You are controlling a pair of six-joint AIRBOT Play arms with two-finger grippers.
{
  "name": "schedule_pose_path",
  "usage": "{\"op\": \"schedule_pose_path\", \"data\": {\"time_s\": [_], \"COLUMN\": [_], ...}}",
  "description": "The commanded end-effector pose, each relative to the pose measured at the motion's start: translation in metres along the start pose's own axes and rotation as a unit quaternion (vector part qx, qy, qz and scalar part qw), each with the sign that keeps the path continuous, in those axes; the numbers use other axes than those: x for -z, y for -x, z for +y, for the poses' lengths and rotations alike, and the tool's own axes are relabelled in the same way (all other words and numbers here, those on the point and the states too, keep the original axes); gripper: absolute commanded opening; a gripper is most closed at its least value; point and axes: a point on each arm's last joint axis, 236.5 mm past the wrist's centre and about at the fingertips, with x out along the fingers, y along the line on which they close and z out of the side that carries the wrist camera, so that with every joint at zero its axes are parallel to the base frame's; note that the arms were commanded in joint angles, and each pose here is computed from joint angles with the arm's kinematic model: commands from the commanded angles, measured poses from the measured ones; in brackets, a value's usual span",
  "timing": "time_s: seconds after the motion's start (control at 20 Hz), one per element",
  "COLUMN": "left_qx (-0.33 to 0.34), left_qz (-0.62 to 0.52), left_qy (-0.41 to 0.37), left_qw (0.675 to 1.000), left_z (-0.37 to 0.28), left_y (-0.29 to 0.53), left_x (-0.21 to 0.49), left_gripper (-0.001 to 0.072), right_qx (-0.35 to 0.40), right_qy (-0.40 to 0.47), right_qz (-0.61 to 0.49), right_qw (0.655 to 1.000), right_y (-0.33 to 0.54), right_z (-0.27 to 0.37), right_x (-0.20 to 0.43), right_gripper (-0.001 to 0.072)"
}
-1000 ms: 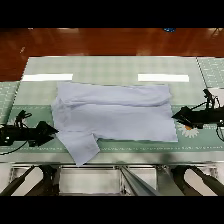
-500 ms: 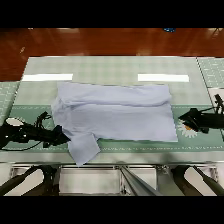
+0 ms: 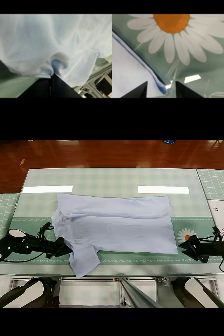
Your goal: Fold the shirts.
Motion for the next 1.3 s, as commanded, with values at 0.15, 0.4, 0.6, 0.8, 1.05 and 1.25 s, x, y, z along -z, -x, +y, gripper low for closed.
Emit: {"op": "schedule_pose_path", "data": {"time_s": [0.15,0.4,0.6,0.8,1.05,1.25], "left_qx": [0.001,0.008,0.024,0.037,0.055,0.057], "left_qz": [-0.006,-0.014,-0.032,-0.111,-0.191,-0.170], "left_qy": [0.000,0.002,-0.035,-0.081,-0.104,-0.100], "left_qw": [1.000,1.000,0.999,0.990,0.975,0.979], "left_z": [-0.001,-0.005,-0.032,-0.075,-0.118,-0.129], "left_y": [0.000,0.001,0.027,0.076,0.114,0.101], "left_x": [-0.003,-0.007,-0.031,-0.083,-0.152,-0.197], "left_gripper": [0.0016,0.0016,0.0016,0.0016,0.0016,0.0016], "right_qx": [-0.009,-0.134,-0.186,-0.164,-0.161,-0.145], "right_qy": [0.008,0.010,0.077,0.102,0.168,0.181], "right_qz": [0.055,0.048,0.040,-0.005,-0.030,-0.076], "right_qw": [0.998,0.990,0.979,0.981,0.972,0.970], "right_y": [-0.024,-0.031,-0.013,0.014,0.018,0.008], "right_z": [0.013,0.064,0.093,0.101,0.144,0.186], "right_x": [0.015,0.002,-0.001,-0.031,-0.053,-0.104], "right_gripper": [0.0406,0.0188,0.0029,0.0029,0.0029,0.0029]}}
